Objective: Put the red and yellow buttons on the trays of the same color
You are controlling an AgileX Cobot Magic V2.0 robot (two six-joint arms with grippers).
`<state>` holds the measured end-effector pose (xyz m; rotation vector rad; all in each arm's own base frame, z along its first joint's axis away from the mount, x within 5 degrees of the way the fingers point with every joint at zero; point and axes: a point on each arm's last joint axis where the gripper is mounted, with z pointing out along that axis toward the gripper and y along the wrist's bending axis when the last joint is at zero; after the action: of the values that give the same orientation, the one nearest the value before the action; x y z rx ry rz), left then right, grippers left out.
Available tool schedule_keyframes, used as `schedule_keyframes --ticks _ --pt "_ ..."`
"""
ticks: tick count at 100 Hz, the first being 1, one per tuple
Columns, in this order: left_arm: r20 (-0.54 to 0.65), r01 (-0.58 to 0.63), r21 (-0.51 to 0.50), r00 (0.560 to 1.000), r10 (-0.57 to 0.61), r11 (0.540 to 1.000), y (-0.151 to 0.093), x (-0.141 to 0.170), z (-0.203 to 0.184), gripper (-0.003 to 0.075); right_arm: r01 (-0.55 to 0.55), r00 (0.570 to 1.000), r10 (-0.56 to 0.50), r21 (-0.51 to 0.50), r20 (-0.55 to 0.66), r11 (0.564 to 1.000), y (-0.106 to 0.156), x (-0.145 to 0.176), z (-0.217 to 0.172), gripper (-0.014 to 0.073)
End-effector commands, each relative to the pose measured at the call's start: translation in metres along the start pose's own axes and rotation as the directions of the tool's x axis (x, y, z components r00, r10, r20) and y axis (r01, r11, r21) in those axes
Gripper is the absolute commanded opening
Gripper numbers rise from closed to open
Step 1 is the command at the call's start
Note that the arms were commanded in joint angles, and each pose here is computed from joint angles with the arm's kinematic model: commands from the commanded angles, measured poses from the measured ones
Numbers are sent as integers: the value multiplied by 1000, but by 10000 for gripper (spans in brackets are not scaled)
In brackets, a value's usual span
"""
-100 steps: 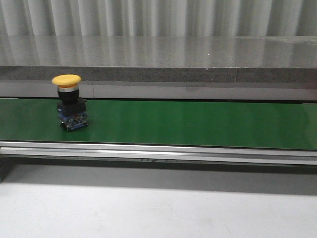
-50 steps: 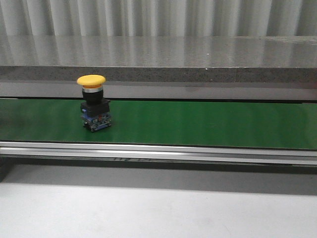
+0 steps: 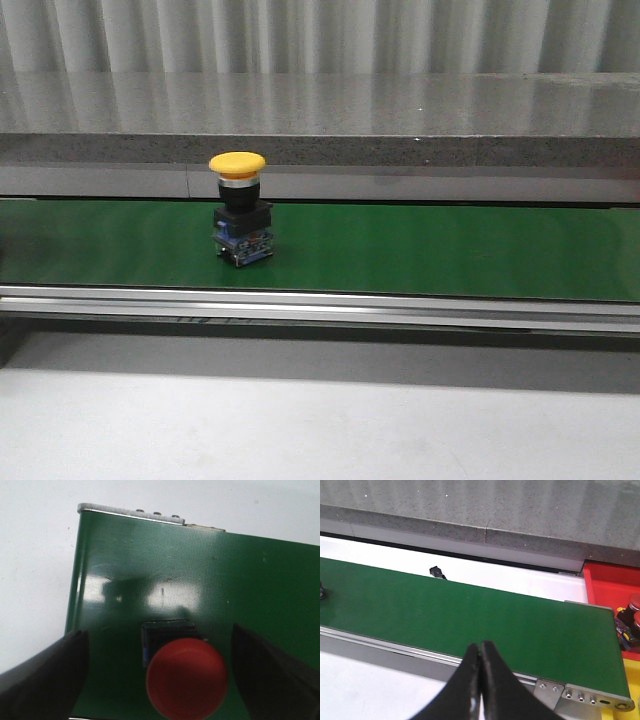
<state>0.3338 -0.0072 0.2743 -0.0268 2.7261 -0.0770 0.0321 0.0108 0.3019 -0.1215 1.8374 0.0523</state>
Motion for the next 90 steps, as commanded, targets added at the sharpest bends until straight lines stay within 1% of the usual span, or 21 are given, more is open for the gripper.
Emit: schedule_keyframes --ticks 1,8,17,22,26,27,28,31,32,34,39,41,46,48,50,66,70,73,77,78,90 --pt "154 -31 22 988 27 999 -9 -10 -29 596 6 997 -7 11 80 1000 -1 -12 -2 -66" --pt "223 -83 25 972 75 996 -16 -12 -41 576 6 997 -7 11 80 1000 -1 -12 -2 -66" --pt "317 -144 28 940 128 989 -28 -12 -60 538 6 997 -7 11 80 1000 -1 -12 -2 -66" --pt "364 -172 30 919 149 985 -34 -11 -70 505 6 997 -7 11 80 1000 -1 -12 -2 -66" --pt "407 -196 33 898 166 980 -41 -8 -80 452 6 997 -7 11 80 1000 -1 -12 -2 -66" --pt "413 -201 33 895 169 979 -42 -7 -81 452 6 997 -7 11 80 1000 -1 -12 -2 -66" --pt "425 -208 34 888 175 977 -43 -6 -83 421 6 997 -7 11 80 1000 -1 -12 -2 -66" --pt "445 -222 33 876 185 974 -46 -3 -86 386 6 997 -7 11 80 1000 -1 -12 -2 -66" --pt "455 -229 35 870 189 973 -48 -2 -89 360 6 997 -7 11 80 1000 -1 -12 -2 -66" --pt "470 -238 35 861 194 971 -50 1 -92 334 6 997 -7 11 80 1000 -1 -12 -2 -66" --pt "496 -261 31 842 212 965 -54 10 -98 213 6 997 -7 11 80 1000 -1 -12 -2 -66" --pt "506 -269 32 835 217 963 -55 14 -100 181 6 997 -7 11 80 1000 -1 -12 -2 -66" --pt "528 -281 36 820 221 959 -58 24 -104 55 6 997 -7 11 80 1000 -1 -12 -2 -66" --pt "537 -287 38 814 223 957 -58 28 -105 25 6 997 -7 11 80 1000 -1 -12 -2 -66" --pt "546 -291 39 807 224 956 -59 33 -106 -22 6 997 -7 11 80 1000 -1 -12 -2 -66" --pt "588 -301 58 780 211 952 -56 72 -110 -20 6 997 -7 11 80 1000 -1 -12 -2 -66" --pt "607 -302 61 768 205 951 -54 81 -114 -20 6 997 -7 11 80 1000 -1 -12 -2 -66" --pt "607 -301 66 769 201 951 -52 90 -113 -20 6 997 -7 11 80 1000 -1 -12 -2 -66" --pt "628 -304 66 753 197 950 -50 102 -117 -20 6 997 -7 11 80 1000 -1 -12 -2 -66" --pt "623 -304 66 757 198 950 -50 103 -115 -20 6 997 -7 11 80 1000 -1 -12 -2 -66" --pt "664 -298 71 726 178 952 -41 135 -118 -20 6 997 -7 11 80 1000 -1 -12 -2 -66"
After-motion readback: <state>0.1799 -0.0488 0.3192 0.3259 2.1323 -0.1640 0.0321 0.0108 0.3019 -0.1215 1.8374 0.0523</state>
